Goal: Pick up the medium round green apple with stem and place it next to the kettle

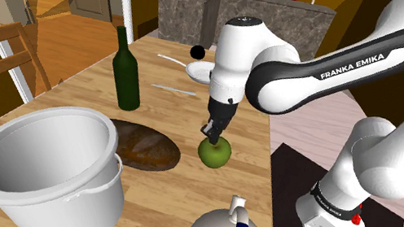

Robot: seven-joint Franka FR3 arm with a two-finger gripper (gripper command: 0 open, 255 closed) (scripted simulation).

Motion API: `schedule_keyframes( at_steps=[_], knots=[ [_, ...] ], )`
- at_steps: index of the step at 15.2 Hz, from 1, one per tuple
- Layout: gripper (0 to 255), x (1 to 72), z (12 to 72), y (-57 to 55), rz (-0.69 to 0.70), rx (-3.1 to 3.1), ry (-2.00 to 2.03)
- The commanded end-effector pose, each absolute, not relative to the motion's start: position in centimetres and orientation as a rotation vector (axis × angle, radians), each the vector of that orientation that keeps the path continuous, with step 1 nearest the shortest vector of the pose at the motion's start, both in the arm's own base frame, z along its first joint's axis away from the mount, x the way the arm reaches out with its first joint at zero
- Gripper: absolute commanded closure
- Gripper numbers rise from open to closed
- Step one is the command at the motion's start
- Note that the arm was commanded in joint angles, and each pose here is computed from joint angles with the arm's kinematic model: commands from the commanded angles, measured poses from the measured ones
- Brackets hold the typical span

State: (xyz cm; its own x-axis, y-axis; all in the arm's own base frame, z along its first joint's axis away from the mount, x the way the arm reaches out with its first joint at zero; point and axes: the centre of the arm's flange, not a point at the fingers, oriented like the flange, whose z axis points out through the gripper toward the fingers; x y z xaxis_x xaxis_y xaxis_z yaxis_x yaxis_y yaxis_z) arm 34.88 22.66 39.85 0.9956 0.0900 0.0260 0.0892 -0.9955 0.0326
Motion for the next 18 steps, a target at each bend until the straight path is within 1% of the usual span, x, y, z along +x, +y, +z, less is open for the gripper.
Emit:
schedule_keyframes(
  at_steps=[1, 5, 6, 11, 15, 18],
  knots=[
    [255, 34.8, 39.8, 22.7, 0.043, 3.107, 0.140],
    [255, 34.8, 39.8, 22.7, 0.043, 3.107, 0.140],
    [0, 34.9, 39.8, 22.7, 0.043, 3.107, 0.140],
    [0, 34.8, 39.8, 22.7, 0.043, 3.107, 0.140],
    [0, 34.7, 44.8, 22.8, 0.043, 3.107, 0.140],
    [0, 34.7, 44.8, 22.8, 0.043, 3.107, 0.140]
  ],
)
